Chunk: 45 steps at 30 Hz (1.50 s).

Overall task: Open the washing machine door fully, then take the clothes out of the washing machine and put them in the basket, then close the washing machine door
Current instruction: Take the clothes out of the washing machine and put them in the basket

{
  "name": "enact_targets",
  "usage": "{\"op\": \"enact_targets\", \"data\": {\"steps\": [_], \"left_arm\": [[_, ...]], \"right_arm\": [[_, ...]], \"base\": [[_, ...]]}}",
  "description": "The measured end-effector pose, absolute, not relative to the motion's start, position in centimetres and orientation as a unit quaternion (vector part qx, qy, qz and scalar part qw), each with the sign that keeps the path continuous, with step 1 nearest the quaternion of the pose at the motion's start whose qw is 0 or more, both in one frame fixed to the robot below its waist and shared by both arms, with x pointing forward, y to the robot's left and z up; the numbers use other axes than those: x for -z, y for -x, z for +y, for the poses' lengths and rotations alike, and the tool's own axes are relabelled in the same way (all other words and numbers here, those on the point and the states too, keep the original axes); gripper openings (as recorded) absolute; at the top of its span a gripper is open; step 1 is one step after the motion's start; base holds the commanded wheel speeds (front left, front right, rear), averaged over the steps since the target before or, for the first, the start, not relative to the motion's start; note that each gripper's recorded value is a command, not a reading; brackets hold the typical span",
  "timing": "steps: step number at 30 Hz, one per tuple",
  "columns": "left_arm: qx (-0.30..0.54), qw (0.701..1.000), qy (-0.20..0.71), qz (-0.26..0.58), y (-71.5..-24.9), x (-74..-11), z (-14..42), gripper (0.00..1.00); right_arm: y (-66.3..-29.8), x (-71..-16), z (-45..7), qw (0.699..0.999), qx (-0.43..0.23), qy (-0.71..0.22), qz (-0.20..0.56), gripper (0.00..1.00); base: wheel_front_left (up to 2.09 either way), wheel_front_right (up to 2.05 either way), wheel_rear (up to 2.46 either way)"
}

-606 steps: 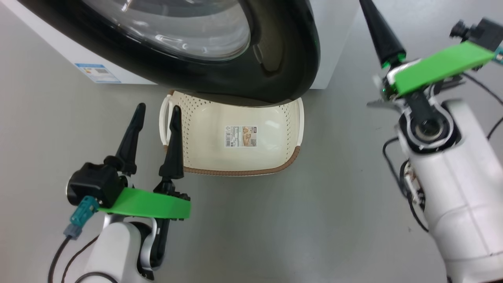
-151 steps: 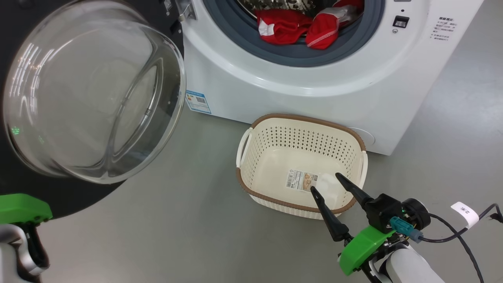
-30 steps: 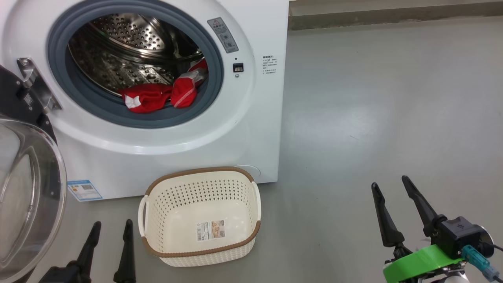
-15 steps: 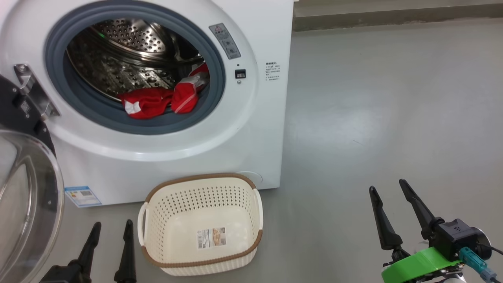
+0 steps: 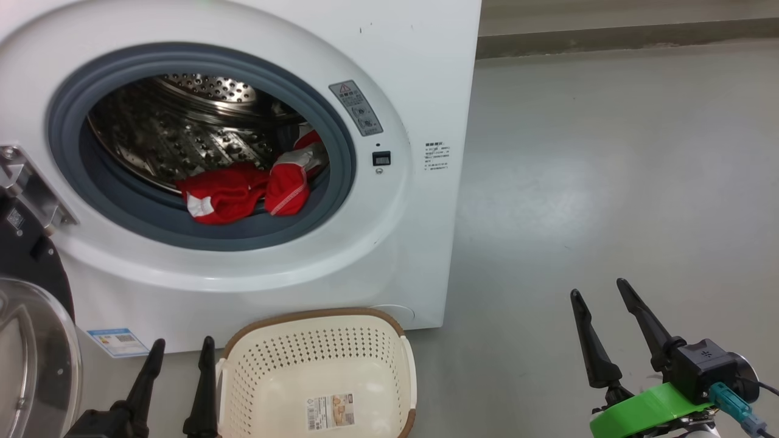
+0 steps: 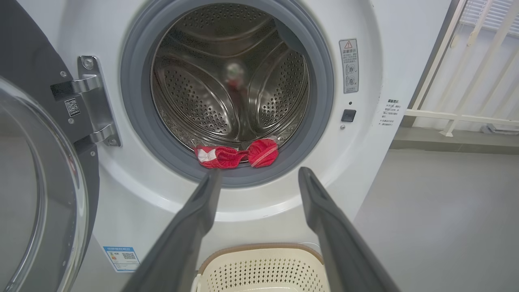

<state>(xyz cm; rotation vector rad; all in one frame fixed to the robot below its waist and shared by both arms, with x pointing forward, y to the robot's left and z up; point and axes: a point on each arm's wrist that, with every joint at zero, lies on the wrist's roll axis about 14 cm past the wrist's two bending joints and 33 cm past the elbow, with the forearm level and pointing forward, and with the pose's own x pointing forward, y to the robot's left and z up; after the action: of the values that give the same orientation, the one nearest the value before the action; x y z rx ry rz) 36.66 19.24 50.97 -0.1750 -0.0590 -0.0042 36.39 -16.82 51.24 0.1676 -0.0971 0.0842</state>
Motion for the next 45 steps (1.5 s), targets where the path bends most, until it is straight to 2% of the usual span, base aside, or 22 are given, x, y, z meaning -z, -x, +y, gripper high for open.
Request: {"op": "enact_targets", "data": {"steps": [28, 45], "left_arm": [[-0.018, 0.997, 0.079, -0.02, -36.9, -50.1, 20.0, 1.0], [-0.016, 0.997, 0.063, -0.033, -39.6, -50.9, 20.1, 1.0]], "right_arm": [[-36.8, -50.4, -15.7, 0.994, -0.057, -0.09, -0.034, 1.0], [-37.4, -49.7, -14.6, 0.993, -0.073, -0.091, -0.022, 1.0]], "base": [[0.06, -0.06, 0.0], [0.0, 0.0, 0.0]]}}
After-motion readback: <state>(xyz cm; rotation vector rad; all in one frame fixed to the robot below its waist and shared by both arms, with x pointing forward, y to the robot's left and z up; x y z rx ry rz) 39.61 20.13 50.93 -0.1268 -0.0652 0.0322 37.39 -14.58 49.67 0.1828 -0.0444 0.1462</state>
